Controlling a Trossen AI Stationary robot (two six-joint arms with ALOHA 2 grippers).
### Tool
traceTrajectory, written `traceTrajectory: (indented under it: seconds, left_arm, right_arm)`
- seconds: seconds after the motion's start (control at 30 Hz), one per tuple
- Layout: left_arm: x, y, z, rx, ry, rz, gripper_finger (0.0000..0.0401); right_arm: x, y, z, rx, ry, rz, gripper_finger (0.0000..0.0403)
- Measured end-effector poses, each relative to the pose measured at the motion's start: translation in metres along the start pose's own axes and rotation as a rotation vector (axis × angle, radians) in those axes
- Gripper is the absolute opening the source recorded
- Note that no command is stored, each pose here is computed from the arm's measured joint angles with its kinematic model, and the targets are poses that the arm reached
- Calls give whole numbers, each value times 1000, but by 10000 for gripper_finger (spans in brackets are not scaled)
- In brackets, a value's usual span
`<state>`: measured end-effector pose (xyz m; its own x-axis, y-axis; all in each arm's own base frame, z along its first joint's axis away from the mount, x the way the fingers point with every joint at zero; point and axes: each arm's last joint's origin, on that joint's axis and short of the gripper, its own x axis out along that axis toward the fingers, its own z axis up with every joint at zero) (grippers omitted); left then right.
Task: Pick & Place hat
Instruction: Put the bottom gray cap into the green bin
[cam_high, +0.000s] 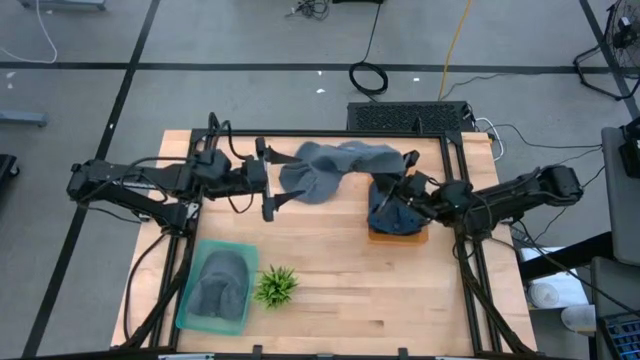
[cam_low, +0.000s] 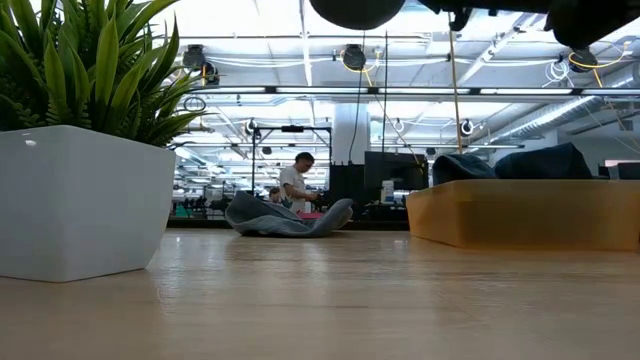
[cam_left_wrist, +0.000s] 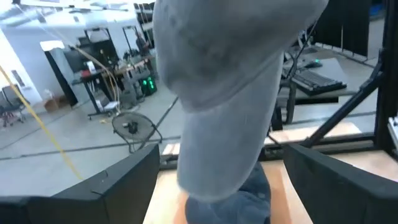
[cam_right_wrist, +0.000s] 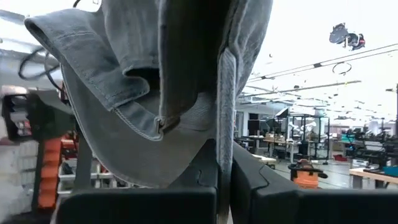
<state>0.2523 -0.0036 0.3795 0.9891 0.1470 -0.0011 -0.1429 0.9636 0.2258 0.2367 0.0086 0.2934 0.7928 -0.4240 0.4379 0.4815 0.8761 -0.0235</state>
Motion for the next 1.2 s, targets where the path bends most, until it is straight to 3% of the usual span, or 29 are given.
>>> traceTrajectory:
  seconds: [0.23,0.4,0.57,0.7,1.2]
  left_arm:
    - [0,-3,2,-35,-28,-60,349]
    - [-13,-1,20,-115,-103,-134,349]
    - [-21,3,31,-157,0,-136,349]
    - [-21,7,38,-142,88,-75,349]
    - [24,-17,16,-47,396,-82,349]
  right_arm:
    - [9,7,-4,-108,29,5,0]
    - [8,8,-18,-295,203,-96,0]
    - [3,13,-28,-355,314,-66,0]
    - [0,17,-36,-352,361,-41,0]
    - [12,36,-53,-371,407,19,0]
